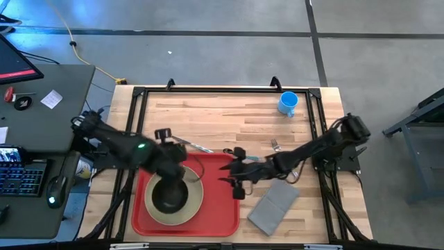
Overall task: Set up tray
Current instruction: Adjust the light brown plate on the red serving tray
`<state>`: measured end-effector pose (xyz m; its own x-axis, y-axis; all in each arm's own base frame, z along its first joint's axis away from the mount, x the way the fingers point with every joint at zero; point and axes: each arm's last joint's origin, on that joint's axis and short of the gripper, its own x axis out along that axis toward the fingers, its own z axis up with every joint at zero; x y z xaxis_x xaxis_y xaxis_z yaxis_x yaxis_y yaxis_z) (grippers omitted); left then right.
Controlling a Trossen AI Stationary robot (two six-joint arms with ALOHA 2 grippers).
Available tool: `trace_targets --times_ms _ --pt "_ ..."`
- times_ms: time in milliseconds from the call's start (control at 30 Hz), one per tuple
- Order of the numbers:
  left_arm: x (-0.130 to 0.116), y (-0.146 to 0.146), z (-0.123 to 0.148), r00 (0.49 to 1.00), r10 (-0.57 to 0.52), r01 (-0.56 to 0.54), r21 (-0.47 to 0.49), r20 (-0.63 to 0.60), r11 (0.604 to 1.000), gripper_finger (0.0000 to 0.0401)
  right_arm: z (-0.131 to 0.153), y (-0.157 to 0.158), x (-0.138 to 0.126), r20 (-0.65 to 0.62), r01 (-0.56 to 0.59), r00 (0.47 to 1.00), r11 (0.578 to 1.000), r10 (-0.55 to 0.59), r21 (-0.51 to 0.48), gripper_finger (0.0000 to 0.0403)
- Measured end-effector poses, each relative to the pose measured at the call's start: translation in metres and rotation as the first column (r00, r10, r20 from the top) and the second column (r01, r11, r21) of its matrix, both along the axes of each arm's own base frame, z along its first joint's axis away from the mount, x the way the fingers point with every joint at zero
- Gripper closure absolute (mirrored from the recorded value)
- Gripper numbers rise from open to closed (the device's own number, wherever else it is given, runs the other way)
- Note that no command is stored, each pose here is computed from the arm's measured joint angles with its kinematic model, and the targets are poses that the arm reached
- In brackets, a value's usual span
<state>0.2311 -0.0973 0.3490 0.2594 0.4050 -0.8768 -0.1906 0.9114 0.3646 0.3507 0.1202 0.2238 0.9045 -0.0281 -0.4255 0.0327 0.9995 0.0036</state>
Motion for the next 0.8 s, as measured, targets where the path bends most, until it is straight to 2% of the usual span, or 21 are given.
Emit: trace_targets --times_ms 100,233,333,400,433,567,700,800 --pt "0.006 0.022 -0.027 0.993 -0.02 0.016 -0.034 -0.117 0.999 0.0311 0.005 0.007 0.008 -0.145 -0.029 0.989 1.0 0.03 0.011 0.0238" --pt "0.004 0.054 -0.056 0.974 -0.069 0.028 -0.187 -0.218 0.982 0.0353 0.022 0.021 0.002 -0.256 -0.009 0.966 0.998 0.024 0.059 0.0238" --pt "0.002 0.076 -0.077 0.977 -0.087 0.029 -0.283 -0.194 0.959 0.0379 0.029 0.036 -0.01 -0.233 0.008 0.973 1.0 -0.008 -0.002 0.0238" --pt "0.003 0.088 -0.087 0.987 -0.087 0.039 -0.324 -0.136 0.945 0.038 0.033 0.044 -0.021 -0.194 0.035 0.98 0.997 -0.046 -0.063 0.0238" --pt "0.003 0.094 -0.094 0.99 -0.083 0.042 -0.329 -0.11 0.944 0.038 0.034 0.046 -0.025 -0.178 0.055 0.982 0.994 -0.071 -0.092 0.0238" --pt "-0.002 0.112 -0.121 0.987 -0.086 0.037 -0.326 -0.135 0.945 0.0366 0.032 0.05 -0.039 -0.147 0.11 0.98 0.98 -0.135 -0.167 0.0238" --pt "-0.007 0.124 -0.144 0.977 -0.057 -0.014 -0.33 -0.205 0.944 0.0347 0.034 0.048 -0.045 -0.135 0.12 0.98 0.979 -0.143 -0.167 0.0238" --pt "-0.007 0.126 -0.154 0.978 -0.029 -0.045 -0.343 -0.207 0.938 0.0363 0.034 0.047 -0.046 -0.142 0.11 0.981 0.981 -0.134 -0.162 0.0238"
